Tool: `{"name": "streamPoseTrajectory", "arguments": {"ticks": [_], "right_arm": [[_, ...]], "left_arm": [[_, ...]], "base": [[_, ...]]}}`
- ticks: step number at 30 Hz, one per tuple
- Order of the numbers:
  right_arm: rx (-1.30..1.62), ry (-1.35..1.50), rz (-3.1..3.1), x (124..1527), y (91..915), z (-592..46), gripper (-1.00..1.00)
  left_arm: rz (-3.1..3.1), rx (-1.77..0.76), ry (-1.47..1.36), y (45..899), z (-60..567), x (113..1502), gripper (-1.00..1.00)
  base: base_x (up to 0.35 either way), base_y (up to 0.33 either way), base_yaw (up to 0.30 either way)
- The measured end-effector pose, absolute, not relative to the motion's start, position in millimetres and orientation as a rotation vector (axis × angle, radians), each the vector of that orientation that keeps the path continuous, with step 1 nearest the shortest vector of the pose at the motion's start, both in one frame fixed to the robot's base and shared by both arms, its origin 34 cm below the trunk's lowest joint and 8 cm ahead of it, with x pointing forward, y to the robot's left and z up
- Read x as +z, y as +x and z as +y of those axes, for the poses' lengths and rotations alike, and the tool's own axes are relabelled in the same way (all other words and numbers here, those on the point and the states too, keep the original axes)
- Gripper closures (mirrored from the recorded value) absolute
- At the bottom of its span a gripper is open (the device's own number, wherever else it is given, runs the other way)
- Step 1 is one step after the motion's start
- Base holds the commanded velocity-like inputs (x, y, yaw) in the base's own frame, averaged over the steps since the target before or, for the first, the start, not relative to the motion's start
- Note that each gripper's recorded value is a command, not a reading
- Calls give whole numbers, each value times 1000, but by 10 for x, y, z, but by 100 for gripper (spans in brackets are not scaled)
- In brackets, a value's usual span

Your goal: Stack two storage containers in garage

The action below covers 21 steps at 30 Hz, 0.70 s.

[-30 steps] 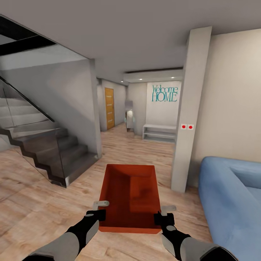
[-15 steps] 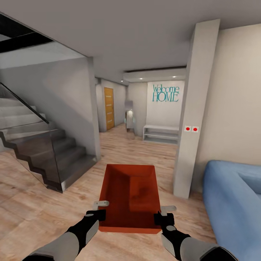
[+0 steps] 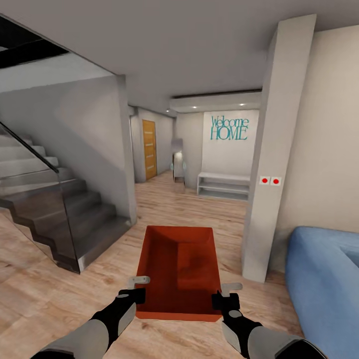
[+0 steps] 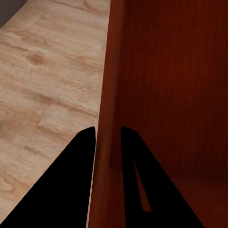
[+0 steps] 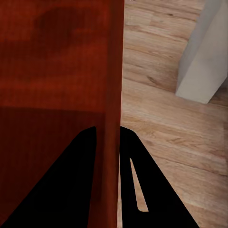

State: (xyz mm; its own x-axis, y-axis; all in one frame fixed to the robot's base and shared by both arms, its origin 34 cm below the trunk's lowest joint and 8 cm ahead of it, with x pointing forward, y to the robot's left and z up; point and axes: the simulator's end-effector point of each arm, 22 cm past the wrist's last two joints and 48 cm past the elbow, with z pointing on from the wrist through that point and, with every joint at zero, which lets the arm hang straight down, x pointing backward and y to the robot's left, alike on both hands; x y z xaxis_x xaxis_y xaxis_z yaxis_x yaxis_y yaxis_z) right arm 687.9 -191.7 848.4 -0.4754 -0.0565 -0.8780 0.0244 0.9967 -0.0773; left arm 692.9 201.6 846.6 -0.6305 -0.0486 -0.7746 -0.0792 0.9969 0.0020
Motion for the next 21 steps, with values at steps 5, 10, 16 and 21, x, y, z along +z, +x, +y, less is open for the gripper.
{"name": "streamPoseTrajectory", "arguments": {"ticks": [5,10,16,21], "right_arm": [[-95,-22,2064,8483,6878,-1917,100],[-95,-22,2064,8482,6877,-1917,100],[-95,-22,2064,8483,6878,-1917,100],[-95,-22,2064,8483,6878,-1917,100]], "left_arm": [[2254,45,-88,6929,2016,8465,100],[2254,45,-88,6928,2016,8465,100],[2254,45,-88,6929,2016,8465,100],[2254,45,-88,6929,2016,8465,100]], "base": [[323,0,0],[323,0,0],[323,0,0],[323,0,0]]}}
